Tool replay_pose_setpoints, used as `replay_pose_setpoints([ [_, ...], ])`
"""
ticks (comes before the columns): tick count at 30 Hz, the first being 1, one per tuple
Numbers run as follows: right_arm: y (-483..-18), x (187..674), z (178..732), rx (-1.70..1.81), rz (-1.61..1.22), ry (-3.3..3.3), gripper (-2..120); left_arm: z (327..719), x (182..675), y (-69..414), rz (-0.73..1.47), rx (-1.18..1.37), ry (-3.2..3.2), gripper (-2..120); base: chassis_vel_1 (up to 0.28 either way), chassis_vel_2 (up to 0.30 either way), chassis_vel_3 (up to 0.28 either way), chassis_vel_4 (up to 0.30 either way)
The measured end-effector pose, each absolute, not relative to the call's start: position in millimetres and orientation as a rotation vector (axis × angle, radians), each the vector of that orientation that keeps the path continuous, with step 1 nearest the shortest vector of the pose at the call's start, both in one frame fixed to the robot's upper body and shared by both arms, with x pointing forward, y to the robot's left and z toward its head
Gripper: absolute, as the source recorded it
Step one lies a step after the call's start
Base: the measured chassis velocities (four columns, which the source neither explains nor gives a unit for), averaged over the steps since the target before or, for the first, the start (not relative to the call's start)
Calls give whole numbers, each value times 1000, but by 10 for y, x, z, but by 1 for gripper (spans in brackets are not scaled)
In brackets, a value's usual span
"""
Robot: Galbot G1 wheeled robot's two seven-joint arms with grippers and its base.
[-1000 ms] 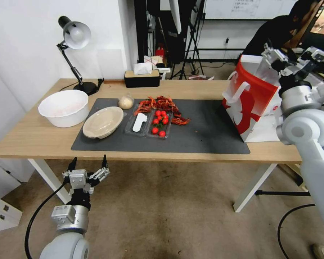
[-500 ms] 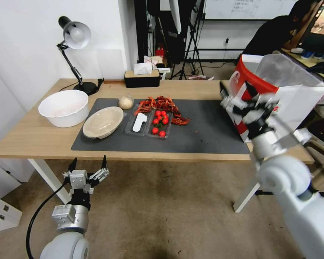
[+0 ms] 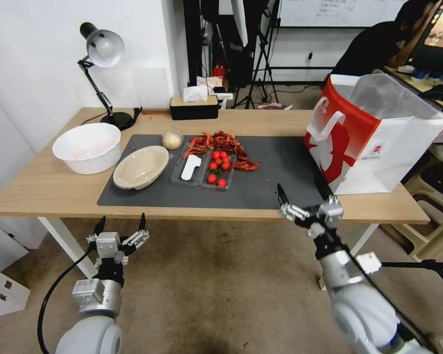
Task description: Pick up the trash from the table and place it into the takeout bag.
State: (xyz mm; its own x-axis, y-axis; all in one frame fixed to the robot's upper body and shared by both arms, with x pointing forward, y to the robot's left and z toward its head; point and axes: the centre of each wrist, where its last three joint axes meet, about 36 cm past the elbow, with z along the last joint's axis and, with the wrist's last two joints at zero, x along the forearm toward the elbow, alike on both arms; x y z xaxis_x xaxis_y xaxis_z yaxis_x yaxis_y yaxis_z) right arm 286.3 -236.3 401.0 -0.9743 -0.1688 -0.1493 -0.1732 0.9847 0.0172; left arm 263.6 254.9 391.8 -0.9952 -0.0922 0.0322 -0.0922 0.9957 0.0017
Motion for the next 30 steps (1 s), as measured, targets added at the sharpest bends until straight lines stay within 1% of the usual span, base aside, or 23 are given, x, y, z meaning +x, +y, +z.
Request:
replay_pose_setpoints([
  [2, -2363, 2863, 4010, -258, 45, 2982, 100, 3918, 2636, 2549, 0, 144, -3106, 100, 0, 0, 0, 0],
  [3, -2338, 2760, 3898, -229, 40, 2998, 100, 3918, 2637, 2547, 0, 143, -3107, 100, 0, 0, 0, 0],
  [10, -2236, 2586, 3676, -205, 34, 3031, 100, 3920, 2640, 2549, -2, 142, -3108, 100, 0, 0, 0, 0],
  [21, -2182, 2579, 3588, -189, 40, 3042, 100, 3924, 2665, 2567, -19, 133, -3120, 100, 0, 0, 0, 0],
  [27, -2178, 2599, 3601, -179, 44, 3035, 100, 3819, 2784, 2654, -194, 88, -3156, 100, 0, 0, 0, 0],
  [28, -2173, 2610, 3616, -179, 45, 3030, 100, 3808, 2850, 2694, -254, 61, -3170, 100, 0, 0, 0, 0],
  [30, -2171, 2616, 3623, -178, 45, 3028, 100, 3805, 2891, 2720, -288, 47, -3178, 100, 0, 0, 0, 0],
])
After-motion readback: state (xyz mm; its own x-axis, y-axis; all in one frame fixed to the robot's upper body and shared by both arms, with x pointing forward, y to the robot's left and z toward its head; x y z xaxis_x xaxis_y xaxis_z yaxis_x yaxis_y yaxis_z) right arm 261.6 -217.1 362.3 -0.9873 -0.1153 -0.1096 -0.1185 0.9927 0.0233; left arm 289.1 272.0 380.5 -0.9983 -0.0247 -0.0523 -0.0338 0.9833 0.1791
